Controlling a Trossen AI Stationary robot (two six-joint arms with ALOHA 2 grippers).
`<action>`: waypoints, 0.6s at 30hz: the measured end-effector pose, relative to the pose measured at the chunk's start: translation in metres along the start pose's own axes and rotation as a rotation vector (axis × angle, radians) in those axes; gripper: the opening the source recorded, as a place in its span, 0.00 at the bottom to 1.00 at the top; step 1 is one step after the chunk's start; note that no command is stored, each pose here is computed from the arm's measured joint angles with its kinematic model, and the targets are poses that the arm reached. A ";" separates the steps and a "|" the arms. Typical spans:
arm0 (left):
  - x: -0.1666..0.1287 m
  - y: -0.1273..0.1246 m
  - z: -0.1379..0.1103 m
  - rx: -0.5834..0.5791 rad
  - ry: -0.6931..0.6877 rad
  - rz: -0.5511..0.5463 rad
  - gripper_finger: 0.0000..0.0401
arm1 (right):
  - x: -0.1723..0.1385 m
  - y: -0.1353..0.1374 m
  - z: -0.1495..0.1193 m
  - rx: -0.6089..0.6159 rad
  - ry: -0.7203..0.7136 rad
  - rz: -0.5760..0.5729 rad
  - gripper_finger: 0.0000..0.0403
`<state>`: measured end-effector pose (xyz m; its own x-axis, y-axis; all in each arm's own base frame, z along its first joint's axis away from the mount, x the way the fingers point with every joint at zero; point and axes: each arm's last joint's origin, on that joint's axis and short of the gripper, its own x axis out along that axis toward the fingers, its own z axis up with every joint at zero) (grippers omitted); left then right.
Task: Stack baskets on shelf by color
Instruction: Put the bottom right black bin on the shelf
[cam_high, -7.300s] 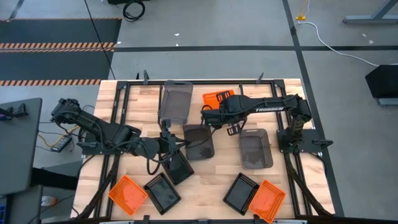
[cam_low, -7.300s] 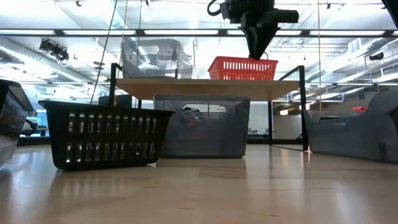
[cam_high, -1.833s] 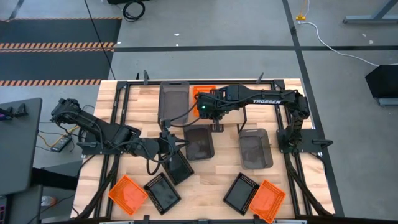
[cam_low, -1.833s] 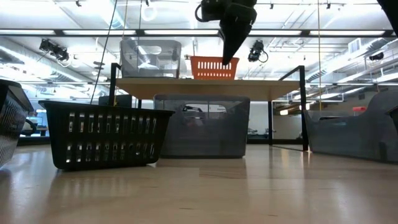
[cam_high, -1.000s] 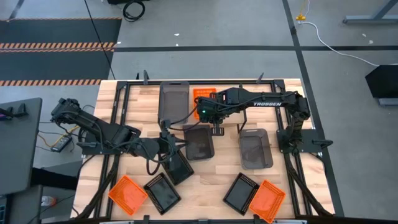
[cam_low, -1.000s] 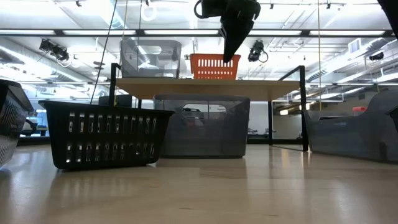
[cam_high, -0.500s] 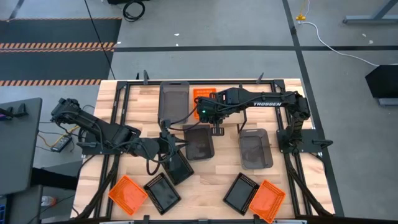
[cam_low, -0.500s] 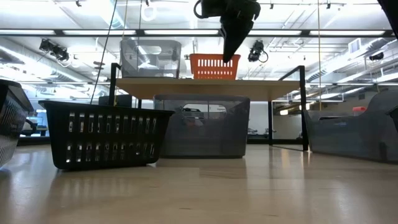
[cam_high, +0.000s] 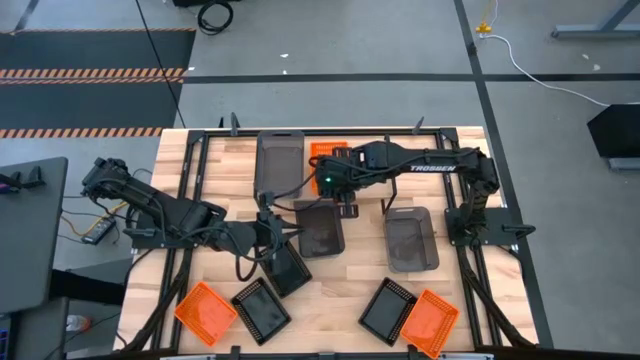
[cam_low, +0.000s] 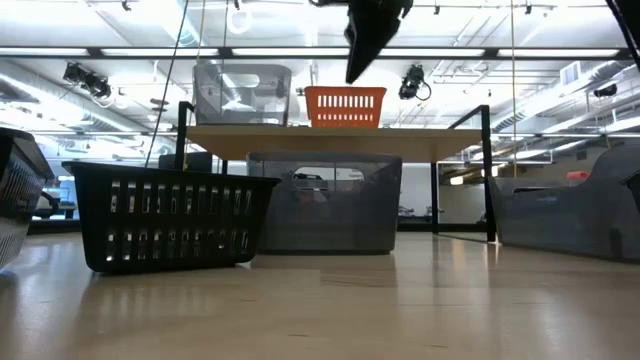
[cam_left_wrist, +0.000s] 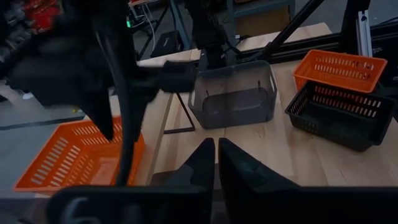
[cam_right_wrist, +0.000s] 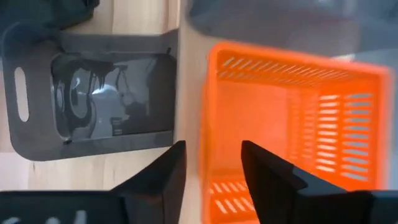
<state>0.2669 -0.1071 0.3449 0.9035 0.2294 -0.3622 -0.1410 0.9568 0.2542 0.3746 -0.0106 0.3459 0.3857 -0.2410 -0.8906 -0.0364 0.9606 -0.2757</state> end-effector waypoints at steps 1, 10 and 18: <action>0.000 0.000 0.000 0.000 0.000 0.000 0.06 | -0.006 0.000 0.002 -0.002 -0.015 -0.008 0.42; 0.000 0.000 0.000 0.001 0.000 -0.003 0.08 | -0.049 0.038 0.015 -0.019 -0.155 0.104 0.46; 0.000 0.000 0.000 0.002 0.002 -0.003 0.06 | -0.054 0.114 0.013 -0.193 -0.197 0.205 0.44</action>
<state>0.2667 -0.1072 0.3447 0.9032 0.2272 -0.3643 -0.1380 0.9571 0.2547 0.3616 0.1138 0.3666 0.5218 0.0038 -0.8531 -0.2983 0.9377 -0.1782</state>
